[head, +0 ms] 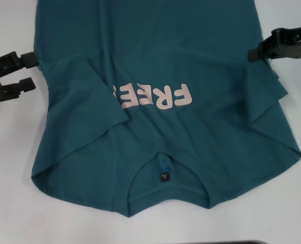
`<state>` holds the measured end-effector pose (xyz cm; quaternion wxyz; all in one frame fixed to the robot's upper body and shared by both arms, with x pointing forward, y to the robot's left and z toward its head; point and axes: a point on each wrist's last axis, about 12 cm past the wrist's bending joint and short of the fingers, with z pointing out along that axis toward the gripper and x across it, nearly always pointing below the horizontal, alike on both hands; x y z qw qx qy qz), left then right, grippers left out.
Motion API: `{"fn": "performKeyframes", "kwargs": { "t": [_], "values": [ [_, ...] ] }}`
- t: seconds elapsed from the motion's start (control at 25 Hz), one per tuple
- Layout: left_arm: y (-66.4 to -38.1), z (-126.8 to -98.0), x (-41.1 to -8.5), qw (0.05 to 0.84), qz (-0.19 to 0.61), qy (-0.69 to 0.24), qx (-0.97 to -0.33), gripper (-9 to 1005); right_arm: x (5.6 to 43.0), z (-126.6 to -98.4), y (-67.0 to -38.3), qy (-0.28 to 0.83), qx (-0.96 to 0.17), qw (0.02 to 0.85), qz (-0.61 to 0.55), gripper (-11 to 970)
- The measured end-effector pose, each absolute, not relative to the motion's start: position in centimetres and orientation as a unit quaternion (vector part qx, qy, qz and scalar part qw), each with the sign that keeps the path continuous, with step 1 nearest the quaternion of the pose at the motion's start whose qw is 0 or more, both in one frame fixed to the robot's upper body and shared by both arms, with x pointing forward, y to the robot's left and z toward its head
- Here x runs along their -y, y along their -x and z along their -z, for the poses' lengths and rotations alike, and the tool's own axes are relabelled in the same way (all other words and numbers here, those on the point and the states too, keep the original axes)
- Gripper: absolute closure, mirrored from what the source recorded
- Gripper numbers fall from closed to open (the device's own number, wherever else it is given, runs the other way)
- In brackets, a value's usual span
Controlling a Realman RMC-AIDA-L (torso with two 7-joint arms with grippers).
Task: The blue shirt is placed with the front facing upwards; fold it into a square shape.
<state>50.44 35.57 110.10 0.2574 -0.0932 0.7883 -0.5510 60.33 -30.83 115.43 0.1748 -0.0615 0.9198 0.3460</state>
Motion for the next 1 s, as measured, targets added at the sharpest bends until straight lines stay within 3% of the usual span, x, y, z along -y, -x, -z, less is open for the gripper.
{"fn": "performKeyframes", "kwargs": {
  "t": [0.6,1.0],
  "values": [
    [-50.5,-110.1,-35.5,0.258,0.551,0.094,-0.788,47,28.0,-114.8,-62.0,0.089,-0.923,0.179,-0.330,938],
    [-50.4,-110.1,-35.8,0.261,0.550,0.099,-0.787,47,26.0,-115.0,-63.1,0.134,-0.930,0.175,-0.293,678]
  ]
}}
